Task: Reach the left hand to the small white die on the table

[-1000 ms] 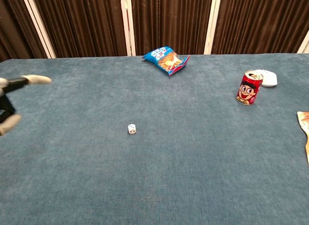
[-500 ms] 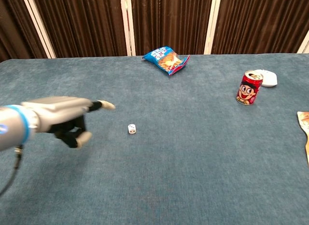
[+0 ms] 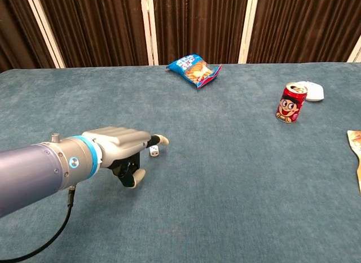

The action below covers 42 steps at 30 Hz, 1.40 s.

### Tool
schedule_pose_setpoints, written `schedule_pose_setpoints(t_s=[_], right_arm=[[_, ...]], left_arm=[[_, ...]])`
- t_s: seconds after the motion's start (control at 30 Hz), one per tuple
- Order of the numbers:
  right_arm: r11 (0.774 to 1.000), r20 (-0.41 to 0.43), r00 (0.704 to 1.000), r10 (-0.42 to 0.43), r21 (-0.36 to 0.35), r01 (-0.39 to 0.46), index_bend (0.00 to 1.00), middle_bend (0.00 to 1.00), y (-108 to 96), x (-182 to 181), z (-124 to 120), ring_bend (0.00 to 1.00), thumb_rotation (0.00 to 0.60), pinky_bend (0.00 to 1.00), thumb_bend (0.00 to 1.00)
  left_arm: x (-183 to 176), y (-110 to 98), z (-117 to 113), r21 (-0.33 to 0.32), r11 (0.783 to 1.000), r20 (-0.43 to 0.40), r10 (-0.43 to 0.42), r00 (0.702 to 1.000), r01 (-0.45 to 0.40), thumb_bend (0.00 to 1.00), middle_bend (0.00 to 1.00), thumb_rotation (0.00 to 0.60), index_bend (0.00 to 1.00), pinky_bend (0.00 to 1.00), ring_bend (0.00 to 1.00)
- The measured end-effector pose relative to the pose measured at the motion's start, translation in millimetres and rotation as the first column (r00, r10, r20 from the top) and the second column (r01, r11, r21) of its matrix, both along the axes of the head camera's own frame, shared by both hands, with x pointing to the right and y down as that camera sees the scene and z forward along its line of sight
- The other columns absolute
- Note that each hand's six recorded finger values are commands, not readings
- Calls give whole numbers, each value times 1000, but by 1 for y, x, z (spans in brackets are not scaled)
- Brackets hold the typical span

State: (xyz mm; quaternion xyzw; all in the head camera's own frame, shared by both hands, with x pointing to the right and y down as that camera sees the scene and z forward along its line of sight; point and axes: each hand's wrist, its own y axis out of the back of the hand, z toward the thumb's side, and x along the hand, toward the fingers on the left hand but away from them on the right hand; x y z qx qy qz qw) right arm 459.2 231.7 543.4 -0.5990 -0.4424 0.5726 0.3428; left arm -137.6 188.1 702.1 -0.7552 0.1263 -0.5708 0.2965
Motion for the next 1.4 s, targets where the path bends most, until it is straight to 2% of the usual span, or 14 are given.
schedule_pose_setpoints(t_s=[0.9, 1.17, 1.4], right_arm=[[1000, -4, 1000, -12, 4, 12, 62, 0, 0, -4, 1, 0, 600, 0, 4], [1000, -2, 1000, -17, 5, 17, 63, 0, 0, -6, 0, 0, 600, 0, 4], [999, -4, 1000, -31, 9, 31, 63, 0, 3, -10, -2, 0, 600, 0, 5]], left_arm=[[-15, 16, 3, -26, 1000, 30, 13, 999, -12, 655, 883, 600, 0, 849, 880], [-16, 32, -4, -46, 998, 11, 45, 999, -44, 656, 883, 600, 0, 849, 880], [-22, 34, -14, -22, 999, -17, 38, 999, -38, 655, 881, 600, 0, 849, 876]])
